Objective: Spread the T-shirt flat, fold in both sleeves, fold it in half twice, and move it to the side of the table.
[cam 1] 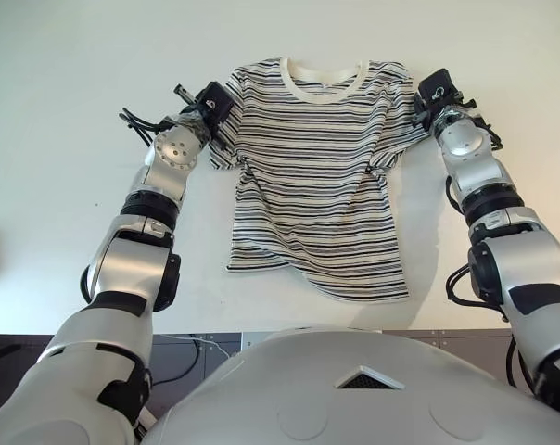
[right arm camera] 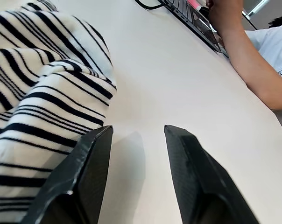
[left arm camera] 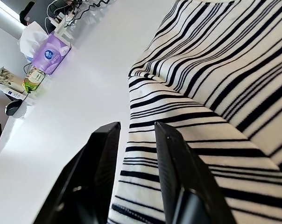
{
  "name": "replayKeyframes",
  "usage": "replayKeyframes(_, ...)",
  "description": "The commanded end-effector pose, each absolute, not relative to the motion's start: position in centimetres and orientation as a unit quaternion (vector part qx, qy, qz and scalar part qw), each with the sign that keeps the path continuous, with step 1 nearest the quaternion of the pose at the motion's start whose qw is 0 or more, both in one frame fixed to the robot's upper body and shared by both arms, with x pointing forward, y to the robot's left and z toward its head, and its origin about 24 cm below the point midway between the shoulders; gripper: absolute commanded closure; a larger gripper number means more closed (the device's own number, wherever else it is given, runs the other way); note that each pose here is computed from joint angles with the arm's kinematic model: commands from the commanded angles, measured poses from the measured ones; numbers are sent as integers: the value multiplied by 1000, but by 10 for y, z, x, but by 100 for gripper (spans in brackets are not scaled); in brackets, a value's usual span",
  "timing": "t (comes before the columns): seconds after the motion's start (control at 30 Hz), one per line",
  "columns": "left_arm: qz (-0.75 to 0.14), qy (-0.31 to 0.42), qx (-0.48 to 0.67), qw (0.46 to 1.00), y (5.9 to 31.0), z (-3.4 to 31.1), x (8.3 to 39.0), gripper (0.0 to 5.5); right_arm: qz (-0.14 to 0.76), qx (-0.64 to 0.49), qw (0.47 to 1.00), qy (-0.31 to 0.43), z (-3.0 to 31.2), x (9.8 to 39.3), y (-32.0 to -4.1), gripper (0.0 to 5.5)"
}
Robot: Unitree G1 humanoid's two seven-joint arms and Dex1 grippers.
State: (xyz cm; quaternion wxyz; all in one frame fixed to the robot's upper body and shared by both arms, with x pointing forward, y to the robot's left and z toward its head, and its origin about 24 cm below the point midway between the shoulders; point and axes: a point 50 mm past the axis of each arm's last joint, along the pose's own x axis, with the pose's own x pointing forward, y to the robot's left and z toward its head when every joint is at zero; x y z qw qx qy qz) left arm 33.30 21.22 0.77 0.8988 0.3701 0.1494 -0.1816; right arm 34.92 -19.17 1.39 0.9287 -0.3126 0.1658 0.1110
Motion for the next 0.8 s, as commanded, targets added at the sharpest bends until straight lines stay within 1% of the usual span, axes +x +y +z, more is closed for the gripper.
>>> replayKeyframes(0.03,-165,246,387,873,237,-27,305,416,73,-362,900,230,-4,338,-214,347)
replayKeyframes(0.13,-149,246,400,870,244,-23,309,416,16,-405,891,206,9,347,-225,347)
replayKeyframes(0.17,-149,235,402,872,243,-18,312,416,2,-414,891,186,17,352,-227,347)
replayKeyframes(0.23,-153,207,402,879,241,-11,317,416,-9,-398,907,138,34,362,-223,347)
replayKeyframes(0.3,-163,186,401,882,234,-7,320,416,44,-329,940,81,46,364,-204,347)
replayKeyframes(0.37,-165,181,402,882,232,-8,320,416,110,-277,953,43,51,356,-182,347)
replayKeyframes(0.4,-162,183,402,882,233,-9,319,416,135,-259,955,45,49,352,-172,347)
replayKeyframes(0.47,-161,183,402,882,234,-10,318,416,173,-272,942,93,26,340,-162,347)
replayKeyframes(0.5,-162,183,403,882,234,-10,318,416,174,-287,933,127,13,335,-164,347)
replayKeyframes(0.53,-163,183,403,882,233,-10,319,416,155,-300,926,170,-1,331,-173,347)
replayKeyframes(0.6,-165,183,404,881,231,-8,321,416,110,-308,919,218,-11,328,-195,347)
replayKeyframes(0.63,-166,182,404,881,231,-7,323,416,87,-314,919,219,-8,331,-204,347)
replayKeyframes(0.7,-164,181,406,881,232,-6,324,416,61,-317,926,197,4,341,-211,347)
replayKeyframes(0.8,-167,177,410,879,230,-5,326,416,66,-316,934,154,23,356,-203,347)
